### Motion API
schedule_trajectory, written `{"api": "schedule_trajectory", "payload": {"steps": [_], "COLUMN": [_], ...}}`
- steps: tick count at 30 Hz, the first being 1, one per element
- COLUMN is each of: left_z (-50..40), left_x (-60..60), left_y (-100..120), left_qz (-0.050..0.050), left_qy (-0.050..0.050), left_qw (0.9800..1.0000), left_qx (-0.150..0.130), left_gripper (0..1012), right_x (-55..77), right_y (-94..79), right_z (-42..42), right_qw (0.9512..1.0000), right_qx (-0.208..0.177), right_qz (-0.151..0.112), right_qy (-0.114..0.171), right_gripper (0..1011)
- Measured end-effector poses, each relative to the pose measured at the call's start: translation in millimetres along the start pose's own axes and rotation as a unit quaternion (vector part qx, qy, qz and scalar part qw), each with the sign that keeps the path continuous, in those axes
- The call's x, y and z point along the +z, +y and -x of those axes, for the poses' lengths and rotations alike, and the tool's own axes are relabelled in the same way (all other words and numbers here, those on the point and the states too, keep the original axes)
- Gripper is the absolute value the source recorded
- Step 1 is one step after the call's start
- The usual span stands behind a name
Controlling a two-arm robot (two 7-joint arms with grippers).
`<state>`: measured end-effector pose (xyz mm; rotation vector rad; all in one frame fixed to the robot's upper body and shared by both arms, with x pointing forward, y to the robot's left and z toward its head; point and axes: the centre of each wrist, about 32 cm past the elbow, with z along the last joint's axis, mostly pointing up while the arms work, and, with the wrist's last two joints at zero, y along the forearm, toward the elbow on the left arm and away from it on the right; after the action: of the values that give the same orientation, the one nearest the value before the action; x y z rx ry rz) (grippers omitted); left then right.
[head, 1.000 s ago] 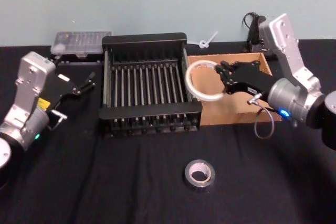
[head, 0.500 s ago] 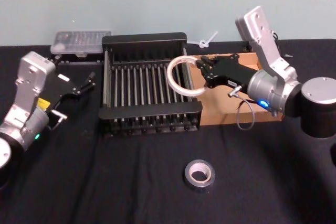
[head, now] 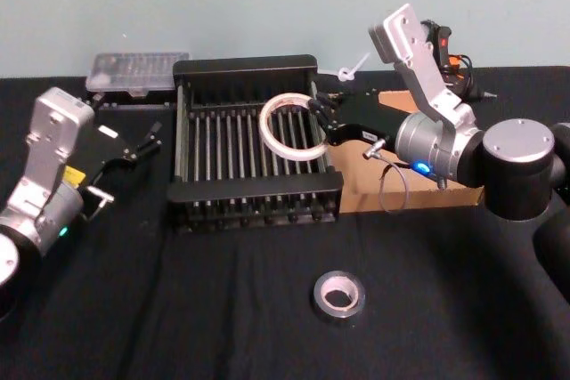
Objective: Pick up the white tape and place it into the black box , Pick up the silver tape and place it into the brown box.
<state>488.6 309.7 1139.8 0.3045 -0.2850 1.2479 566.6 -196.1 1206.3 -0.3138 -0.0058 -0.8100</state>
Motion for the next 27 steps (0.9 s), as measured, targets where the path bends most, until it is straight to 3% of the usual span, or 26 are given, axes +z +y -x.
{"api": "schedule_trajectory", "payload": {"steps": [24,27], "left_z": [0.0,0.0], "left_x": [0.0,0.0], "left_y": [0.0,0.0], "left_qz": [0.0,0.0], "left_qy": [0.0,0.0], "left_qw": [1.0,1.0], "left_qx": [0.0,0.0], "left_gripper": [1001,1002], "right_x": [1.5,1.5], "right_y": [5.9,5.8], "right_z": [1.8,1.8], "right_qw": [1.0,1.0], "right_qx": [0.007,0.007], "right_qz": [-0.002,-0.002], "right_qy": [0.0,0.0], "right_gripper": [95,181]}}
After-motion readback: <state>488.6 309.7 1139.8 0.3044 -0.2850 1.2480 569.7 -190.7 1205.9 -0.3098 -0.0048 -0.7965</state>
